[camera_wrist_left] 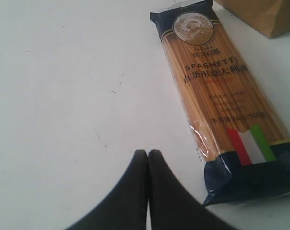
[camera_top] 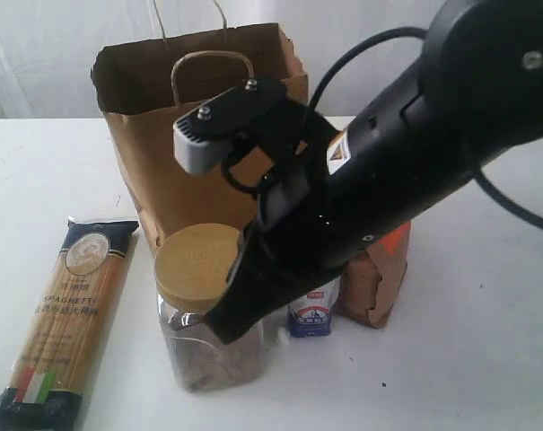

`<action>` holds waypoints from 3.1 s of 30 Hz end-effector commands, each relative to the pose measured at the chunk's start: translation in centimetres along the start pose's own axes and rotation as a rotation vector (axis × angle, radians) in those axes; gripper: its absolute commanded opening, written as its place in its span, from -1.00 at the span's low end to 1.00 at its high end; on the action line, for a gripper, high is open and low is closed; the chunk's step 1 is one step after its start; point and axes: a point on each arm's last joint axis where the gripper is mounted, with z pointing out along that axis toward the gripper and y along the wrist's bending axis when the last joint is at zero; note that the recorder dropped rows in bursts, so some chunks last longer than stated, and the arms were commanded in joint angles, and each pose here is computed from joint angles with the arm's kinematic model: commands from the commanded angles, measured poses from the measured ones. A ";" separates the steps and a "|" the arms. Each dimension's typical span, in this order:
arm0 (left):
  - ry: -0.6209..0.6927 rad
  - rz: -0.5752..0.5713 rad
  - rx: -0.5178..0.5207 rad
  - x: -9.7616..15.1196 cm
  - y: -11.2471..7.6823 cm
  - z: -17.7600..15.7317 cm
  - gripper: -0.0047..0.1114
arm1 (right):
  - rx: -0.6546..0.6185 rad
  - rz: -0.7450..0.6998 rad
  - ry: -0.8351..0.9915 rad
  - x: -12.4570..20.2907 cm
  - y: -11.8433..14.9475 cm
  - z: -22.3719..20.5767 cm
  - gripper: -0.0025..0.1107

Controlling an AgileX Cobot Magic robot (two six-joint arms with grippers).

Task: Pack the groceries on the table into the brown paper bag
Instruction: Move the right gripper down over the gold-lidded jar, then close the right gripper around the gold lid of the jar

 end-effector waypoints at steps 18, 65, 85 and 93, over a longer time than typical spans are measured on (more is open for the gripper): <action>-0.150 -0.079 -0.034 -1.3 0.3 -0.1 -0.92 | 0.170 -0.202 -0.291 -3.2 -1.2 0.6 0.89; -0.037 -0.068 -0.001 0.2 -0.1 0.2 -0.92 | 0.162 -0.304 -0.012 -3.3 -2.5 4.8 0.89; -0.037 -0.068 -0.001 0.2 -0.1 0.2 -0.92 | 0.130 -0.239 -0.032 -3.5 -3.0 8.1 0.89; -0.037 -0.068 -0.001 0.2 -0.1 0.2 -0.92 | 0.101 -0.207 -0.011 -3.3 -2.8 8.2 0.60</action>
